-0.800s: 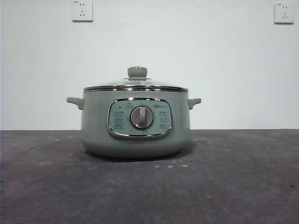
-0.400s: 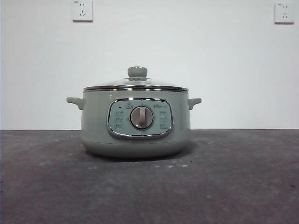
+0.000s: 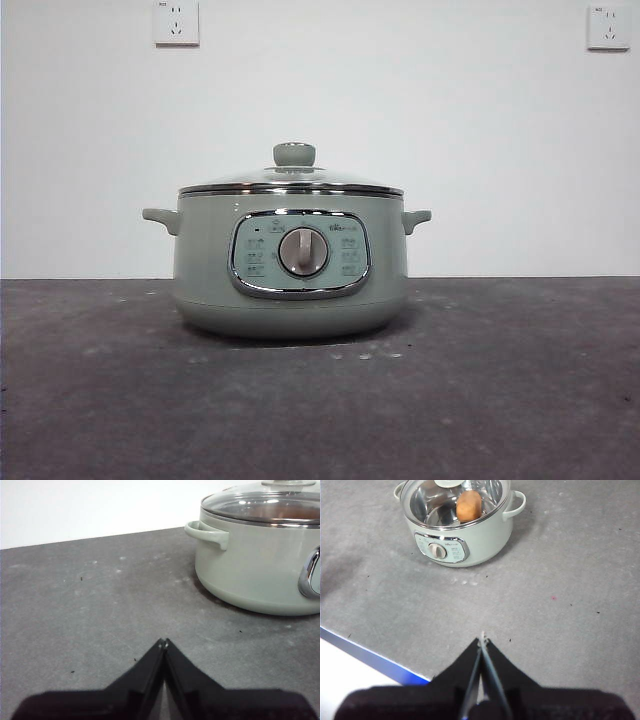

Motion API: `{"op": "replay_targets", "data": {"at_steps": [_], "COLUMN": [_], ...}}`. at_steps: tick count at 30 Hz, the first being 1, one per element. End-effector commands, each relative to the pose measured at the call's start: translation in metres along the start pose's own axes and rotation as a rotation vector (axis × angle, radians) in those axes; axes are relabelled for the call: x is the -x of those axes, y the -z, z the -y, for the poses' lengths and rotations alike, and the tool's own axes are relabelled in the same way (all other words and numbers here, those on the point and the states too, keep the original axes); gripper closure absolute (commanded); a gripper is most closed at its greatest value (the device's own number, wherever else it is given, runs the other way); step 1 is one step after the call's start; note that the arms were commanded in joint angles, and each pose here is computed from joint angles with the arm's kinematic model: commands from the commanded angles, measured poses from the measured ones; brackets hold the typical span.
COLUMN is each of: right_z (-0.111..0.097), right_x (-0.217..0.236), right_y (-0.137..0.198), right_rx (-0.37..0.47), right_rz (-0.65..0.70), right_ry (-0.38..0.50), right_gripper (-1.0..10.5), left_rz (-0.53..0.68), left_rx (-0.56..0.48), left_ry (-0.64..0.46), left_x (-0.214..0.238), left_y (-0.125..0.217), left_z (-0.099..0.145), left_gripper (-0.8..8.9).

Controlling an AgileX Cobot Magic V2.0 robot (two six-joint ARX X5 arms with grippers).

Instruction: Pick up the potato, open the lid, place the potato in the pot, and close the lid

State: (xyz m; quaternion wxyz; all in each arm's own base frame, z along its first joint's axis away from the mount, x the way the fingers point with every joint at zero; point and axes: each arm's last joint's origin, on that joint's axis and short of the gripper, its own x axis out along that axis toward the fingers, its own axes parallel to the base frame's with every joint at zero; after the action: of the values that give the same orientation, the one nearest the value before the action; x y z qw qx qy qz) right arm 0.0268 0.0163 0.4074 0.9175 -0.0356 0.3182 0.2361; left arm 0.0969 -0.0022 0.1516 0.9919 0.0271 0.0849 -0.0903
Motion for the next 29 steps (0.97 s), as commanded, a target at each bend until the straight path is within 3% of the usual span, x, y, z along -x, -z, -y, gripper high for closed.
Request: {"op": "replay_targets", "data": {"at_steps": [1,9,12,19,22,29], "right_z": [0.000,0.001,0.004,0.005,0.013,0.037], "right_x": [-0.002,-0.001,0.003,0.016,-0.005,-0.080], "right_y": [0.004,0.004,0.006,0.006,0.021,0.064], "right_rx": [-0.010,-0.006,0.043,0.009,0.001,0.013], "right_rz": [-0.029,-0.028,0.006,0.362,0.535,0.653], "right_ry": [0.005,0.011,0.106,0.260,0.400,0.439], "right_gripper": [9.5,9.5,9.5,9.5,9.5,9.5], "left_rz": [-0.011,-0.033,-0.038,-0.039,-0.039,-0.039], "left_rx": [0.009,0.014,0.014,0.015,0.015,0.015], "left_ry": [-0.006,-0.004,-0.004,-0.004,-0.003,-0.004], "left_x": [-0.001,-0.003,-0.003,-0.003,-0.003,-0.003], "left_y": [0.003,0.005,0.005,0.005,0.005,0.005], "left_z": [0.000,-0.001,-0.001,-0.001,-0.001,-0.001], "left_gripper": [8.16,8.16,8.16,8.16,8.16,8.16]}}
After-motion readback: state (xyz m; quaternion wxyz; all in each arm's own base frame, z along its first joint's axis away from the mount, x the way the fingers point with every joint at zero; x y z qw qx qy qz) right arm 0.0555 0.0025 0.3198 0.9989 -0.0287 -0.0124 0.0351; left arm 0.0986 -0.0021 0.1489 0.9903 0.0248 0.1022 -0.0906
